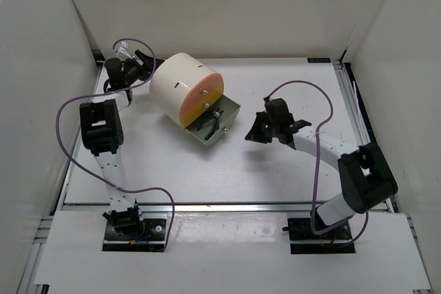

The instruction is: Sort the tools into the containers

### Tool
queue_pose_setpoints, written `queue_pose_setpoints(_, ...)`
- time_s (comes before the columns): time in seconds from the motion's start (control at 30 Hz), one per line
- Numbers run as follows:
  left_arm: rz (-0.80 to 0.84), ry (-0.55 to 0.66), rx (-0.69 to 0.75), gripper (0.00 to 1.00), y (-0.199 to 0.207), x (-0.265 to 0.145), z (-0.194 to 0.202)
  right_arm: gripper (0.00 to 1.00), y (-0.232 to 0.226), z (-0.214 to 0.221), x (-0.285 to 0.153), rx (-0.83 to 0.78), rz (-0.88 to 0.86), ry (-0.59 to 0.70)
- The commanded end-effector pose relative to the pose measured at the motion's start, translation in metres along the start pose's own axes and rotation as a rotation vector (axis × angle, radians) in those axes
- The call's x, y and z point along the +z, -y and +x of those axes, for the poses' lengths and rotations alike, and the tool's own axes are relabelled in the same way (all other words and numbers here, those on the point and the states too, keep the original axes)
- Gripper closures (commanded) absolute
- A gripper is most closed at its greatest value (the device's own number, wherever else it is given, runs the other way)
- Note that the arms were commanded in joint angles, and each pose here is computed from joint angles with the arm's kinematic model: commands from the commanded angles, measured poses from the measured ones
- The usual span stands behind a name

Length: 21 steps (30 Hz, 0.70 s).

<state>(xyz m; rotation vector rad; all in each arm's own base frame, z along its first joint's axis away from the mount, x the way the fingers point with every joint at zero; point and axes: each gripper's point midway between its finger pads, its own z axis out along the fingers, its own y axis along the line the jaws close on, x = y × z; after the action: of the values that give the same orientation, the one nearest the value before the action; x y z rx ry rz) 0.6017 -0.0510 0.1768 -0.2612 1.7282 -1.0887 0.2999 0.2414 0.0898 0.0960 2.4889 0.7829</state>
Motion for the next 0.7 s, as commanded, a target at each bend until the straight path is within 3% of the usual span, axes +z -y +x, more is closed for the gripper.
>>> queue_pose_setpoints(0.0, 0.117, 0.000, 0.028, 0.18, 0.020, 0.001, 0.004, 1.00, -0.022, -0.015, 0.008, -0.009, -0.099, 0.016)
queue_pose_setpoints(0.3, 0.136, -0.094, -0.029, 0.18, 0.007, 0.009, 0.068, 1.00, -0.034, -0.021, 0.035, 0.008, -0.138, -0.044)
queue_pose_setpoints(0.67, 0.152, -0.112, -0.070, 0.18, 0.010, 0.001, 0.095, 1.00, -0.055, -0.040, 0.061, -0.004, -0.212, -0.066)
